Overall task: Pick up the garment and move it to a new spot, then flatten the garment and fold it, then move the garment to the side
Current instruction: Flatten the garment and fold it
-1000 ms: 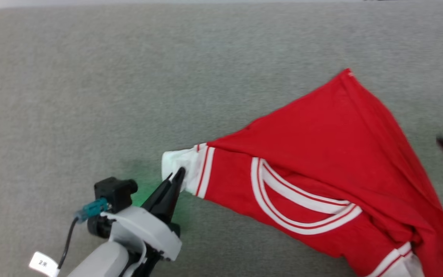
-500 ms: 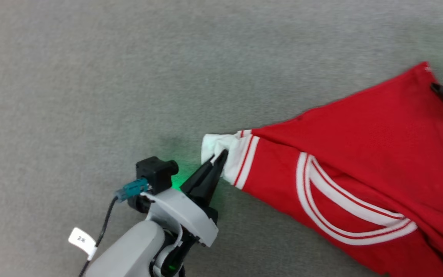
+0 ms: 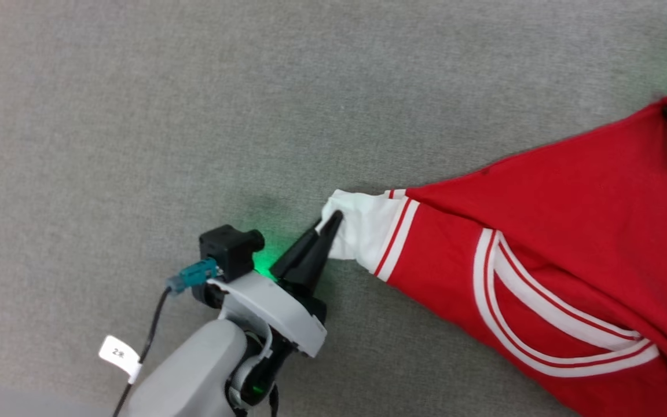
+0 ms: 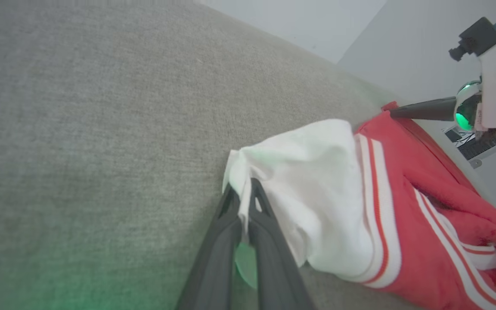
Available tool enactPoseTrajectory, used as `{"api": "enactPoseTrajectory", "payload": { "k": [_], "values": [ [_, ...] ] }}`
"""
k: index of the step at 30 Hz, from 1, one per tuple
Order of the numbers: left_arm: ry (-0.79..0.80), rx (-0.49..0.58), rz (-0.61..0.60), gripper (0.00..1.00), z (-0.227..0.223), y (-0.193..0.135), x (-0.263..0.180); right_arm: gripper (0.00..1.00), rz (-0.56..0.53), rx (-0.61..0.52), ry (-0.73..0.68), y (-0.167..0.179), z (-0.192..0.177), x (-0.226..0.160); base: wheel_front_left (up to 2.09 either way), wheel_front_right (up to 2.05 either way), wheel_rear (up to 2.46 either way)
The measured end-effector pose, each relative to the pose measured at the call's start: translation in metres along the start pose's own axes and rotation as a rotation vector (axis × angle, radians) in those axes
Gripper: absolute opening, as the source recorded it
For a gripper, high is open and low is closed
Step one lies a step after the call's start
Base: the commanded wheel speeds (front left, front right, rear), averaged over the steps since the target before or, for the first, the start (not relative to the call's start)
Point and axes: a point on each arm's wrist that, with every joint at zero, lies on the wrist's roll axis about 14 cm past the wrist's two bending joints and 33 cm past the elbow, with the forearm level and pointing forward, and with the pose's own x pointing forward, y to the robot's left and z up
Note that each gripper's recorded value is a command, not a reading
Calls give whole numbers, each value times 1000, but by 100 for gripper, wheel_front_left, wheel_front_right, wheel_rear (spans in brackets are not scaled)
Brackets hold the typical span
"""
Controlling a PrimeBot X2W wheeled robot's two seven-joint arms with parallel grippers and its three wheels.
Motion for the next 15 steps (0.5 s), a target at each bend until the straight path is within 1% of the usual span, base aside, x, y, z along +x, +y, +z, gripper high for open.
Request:
{"api": "enactPoseTrajectory", "payload": {
  "k": [4,9,12,15],
  "values": [
    [-24,-6,-19,0,11,-1,4,0,-14,58,-96,-6,13,-7,0,0,0],
    [-75,1,-56,0,40,0,17,0,-86,123,-257,-31,42,-26,0,0,0],
    [-139,2,-91,0,72,-3,32,0,-167,152,-390,-57,68,-44,0,0,0],
    [-209,37,-122,0,113,-4,51,0,-232,215,-511,-80,90,-61,0,0,0]
  ]
}}
